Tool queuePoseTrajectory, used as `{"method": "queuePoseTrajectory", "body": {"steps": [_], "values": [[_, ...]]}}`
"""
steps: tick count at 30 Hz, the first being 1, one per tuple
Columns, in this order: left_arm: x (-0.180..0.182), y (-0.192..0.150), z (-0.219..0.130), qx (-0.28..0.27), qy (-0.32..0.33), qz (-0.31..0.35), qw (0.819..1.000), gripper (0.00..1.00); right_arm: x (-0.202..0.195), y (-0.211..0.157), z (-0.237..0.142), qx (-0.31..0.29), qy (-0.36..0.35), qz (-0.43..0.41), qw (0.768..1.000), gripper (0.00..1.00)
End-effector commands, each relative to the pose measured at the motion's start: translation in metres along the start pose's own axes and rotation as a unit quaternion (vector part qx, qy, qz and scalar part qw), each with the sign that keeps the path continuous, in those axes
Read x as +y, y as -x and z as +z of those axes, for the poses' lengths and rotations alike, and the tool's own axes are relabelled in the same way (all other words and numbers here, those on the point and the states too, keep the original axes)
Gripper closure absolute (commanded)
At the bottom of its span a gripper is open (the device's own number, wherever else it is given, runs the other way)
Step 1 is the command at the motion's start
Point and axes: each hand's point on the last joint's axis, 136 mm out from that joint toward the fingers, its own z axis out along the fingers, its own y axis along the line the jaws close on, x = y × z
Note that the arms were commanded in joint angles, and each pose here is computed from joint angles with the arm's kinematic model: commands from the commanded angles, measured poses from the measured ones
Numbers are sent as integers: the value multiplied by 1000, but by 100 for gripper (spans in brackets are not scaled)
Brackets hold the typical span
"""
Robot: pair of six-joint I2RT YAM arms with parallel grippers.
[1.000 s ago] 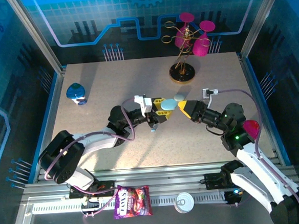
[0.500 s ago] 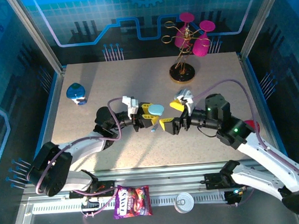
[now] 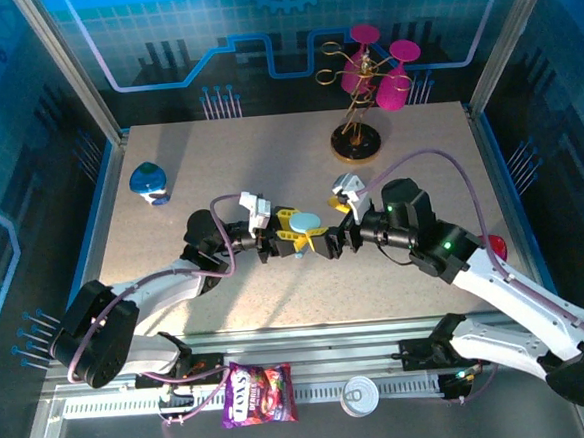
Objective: Insert the wireless bluetooth earbuds into the charging case
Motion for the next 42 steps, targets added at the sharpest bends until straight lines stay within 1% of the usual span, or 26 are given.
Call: {"method": "queuePoseTrajectory", "body": {"steps": [1, 8, 13, 17, 20, 21, 24, 27, 32, 35, 37, 39, 42], "values": [[-17, 5, -3, 1, -34, 24, 999, 74, -18, 17, -14, -25, -49, 23, 998, 7], [-18, 1, -4, 4, -34, 35, 999, 73, -27, 27, -23, -43, -62, 56, 996, 9], [-19, 3, -5, 1, -35, 45, 998, 73, -28, 29, -23, -37, -62, 59, 996, 7], [-17, 1, -6, 2, -25, 49, 998, 73, -17, 33, -28, -41, -38, 53, 997, 5], [-8, -2, -7, 1, -1, 51, 999, 73, -4, 40, -36, -71, -6, 49, 996, 0], [-3, -3, -9, -1, 12, 53, 999, 73, -3, 41, -40, -83, -4, 50, 995, 0], [13, 0, -17, -21, 63, 64, 996, 74, -8, 41, -49, -113, -22, 54, 992, 0], [23, 5, -27, -37, 96, 67, 992, 74, -23, 22, -48, -115, -52, 75, 989, 0], [25, 13, -34, -47, 127, 82, 987, 74, -46, -19, -27, -81, -71, 145, 984, 0], [24, 17, -38, -48, 141, 90, 985, 74, -56, -49, -8, -47, -77, 181, 979, 1], [22, 23, -40, -53, 148, 94, 983, 74, -62, -70, 5, -14, -87, 202, 975, 5], [19, 26, -42, -55, 148, 96, 983, 74, -68, -89, 17, 22, -104, 213, 971, 7], [14, 33, -44, -62, 148, 100, 982, 74, -81, -114, 30, 89, -152, 207, 962, 9]]}}
